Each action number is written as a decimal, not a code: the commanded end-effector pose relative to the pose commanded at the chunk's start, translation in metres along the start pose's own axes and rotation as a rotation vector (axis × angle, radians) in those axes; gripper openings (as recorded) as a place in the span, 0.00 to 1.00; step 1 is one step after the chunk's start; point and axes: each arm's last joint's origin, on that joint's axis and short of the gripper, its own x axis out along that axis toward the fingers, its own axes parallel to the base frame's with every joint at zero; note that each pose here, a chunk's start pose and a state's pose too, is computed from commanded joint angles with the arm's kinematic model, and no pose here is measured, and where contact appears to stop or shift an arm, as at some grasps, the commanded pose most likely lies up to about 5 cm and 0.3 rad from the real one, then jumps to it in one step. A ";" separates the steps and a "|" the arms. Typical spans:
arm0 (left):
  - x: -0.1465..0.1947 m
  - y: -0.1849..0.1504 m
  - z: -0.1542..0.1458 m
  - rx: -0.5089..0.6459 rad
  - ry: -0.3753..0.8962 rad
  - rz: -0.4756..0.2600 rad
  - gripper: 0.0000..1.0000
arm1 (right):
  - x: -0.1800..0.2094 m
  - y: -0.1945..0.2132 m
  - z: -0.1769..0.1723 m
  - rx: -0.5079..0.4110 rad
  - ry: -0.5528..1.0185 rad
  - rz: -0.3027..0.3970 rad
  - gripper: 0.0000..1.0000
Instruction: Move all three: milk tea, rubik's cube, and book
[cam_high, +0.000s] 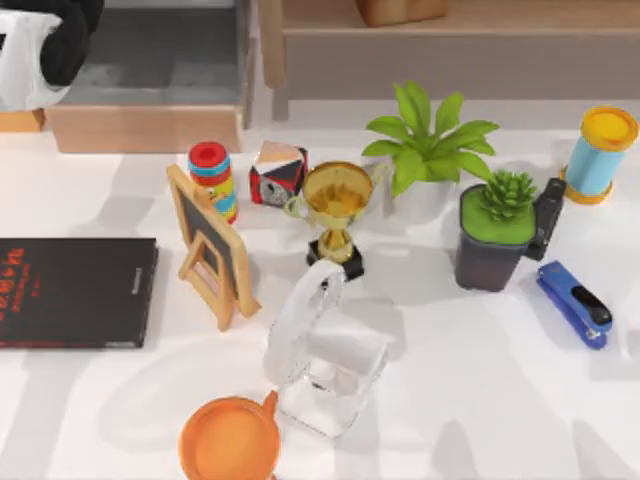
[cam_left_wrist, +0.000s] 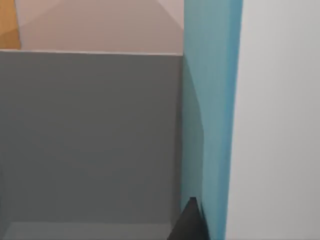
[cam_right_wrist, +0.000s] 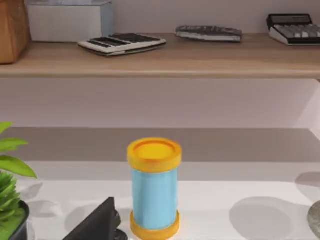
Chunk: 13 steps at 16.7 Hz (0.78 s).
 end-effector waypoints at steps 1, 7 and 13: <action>0.000 0.000 0.000 0.000 0.000 0.000 0.00 | 0.000 0.000 0.000 0.000 0.000 0.000 1.00; -0.004 -0.001 0.004 0.001 -0.002 -0.003 0.00 | 0.000 0.000 0.000 0.000 0.000 0.000 1.00; -0.011 -0.002 0.011 0.001 -0.001 -0.003 0.00 | 0.000 0.000 0.000 0.000 0.000 0.000 1.00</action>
